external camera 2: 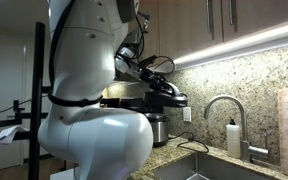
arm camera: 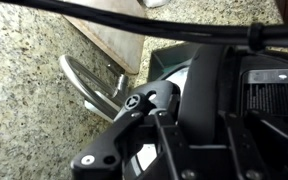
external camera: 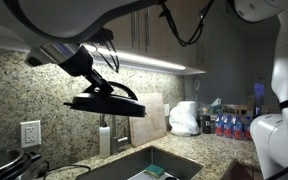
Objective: Remove the black lid from the rice cooker
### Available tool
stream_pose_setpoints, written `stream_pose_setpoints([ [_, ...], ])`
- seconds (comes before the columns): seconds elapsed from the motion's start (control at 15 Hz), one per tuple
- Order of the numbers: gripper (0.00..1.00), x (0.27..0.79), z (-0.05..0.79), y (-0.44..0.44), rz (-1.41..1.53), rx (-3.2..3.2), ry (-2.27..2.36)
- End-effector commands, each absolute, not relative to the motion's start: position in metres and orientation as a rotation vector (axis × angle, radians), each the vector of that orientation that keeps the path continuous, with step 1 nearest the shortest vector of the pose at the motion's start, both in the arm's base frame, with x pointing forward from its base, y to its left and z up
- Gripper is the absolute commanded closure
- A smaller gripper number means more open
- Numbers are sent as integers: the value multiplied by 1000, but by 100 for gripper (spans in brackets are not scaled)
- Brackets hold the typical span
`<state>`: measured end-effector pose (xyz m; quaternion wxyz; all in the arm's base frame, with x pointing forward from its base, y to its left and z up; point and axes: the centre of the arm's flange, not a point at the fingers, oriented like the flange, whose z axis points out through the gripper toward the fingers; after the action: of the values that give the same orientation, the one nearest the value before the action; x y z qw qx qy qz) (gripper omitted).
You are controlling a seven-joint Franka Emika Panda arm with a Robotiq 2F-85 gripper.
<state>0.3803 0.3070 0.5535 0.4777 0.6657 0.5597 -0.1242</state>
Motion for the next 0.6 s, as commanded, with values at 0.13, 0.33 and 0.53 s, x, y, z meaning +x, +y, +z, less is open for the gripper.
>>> stream_pose_setpoints([
  [0.13, 94, 388, 592, 206, -382, 1683, 1199],
  [0.33, 94, 396, 611, 140, -447, 1735, 1100],
  [0.53, 94, 394, 627, 67, -504, 1770, 1014],
])
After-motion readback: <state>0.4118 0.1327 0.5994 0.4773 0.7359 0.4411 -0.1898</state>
